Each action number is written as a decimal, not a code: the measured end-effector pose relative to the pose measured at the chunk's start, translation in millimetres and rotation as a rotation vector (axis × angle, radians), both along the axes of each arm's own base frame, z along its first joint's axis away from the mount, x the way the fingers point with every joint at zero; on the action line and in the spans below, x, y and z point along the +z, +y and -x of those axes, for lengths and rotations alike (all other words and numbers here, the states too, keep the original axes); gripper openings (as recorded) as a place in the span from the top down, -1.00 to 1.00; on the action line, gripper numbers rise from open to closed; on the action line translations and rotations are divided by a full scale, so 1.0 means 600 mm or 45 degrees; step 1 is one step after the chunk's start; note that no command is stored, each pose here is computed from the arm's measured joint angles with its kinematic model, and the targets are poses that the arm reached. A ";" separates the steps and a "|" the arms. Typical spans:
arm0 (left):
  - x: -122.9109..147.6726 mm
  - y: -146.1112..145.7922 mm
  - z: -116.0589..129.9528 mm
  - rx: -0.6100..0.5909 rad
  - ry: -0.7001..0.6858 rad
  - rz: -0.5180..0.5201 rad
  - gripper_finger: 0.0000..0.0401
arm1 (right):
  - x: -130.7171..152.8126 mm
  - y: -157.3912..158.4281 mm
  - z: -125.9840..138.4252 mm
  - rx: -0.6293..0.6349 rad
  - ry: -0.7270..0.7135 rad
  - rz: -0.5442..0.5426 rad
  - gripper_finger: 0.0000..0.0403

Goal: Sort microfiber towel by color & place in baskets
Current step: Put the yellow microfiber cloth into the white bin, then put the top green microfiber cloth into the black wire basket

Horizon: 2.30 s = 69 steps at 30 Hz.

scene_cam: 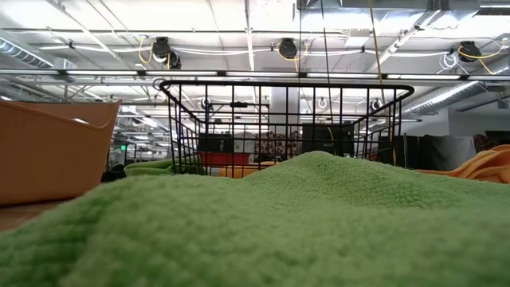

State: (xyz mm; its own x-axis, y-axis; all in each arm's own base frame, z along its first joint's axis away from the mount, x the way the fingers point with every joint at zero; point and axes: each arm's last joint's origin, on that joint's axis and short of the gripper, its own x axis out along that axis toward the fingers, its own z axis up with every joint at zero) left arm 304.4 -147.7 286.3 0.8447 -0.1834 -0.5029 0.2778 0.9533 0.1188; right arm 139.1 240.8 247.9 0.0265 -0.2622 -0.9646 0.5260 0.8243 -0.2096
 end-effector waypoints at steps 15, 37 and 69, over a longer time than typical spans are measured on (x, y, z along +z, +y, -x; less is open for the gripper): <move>0.000 0.000 0.000 0.000 -0.001 0.000 -0.41 | -0.146 -0.028 0.005 -0.007 -0.052 -0.092 0.99; 0.000 0.053 -0.023 0.109 -0.009 -0.035 -0.41 | 0.060 -0.025 -0.044 0.112 -0.201 0.140 0.61; -0.012 0.181 -0.042 0.686 0.078 0.015 -0.41 | 0.079 -0.228 -0.211 0.172 -0.607 1.270 0.64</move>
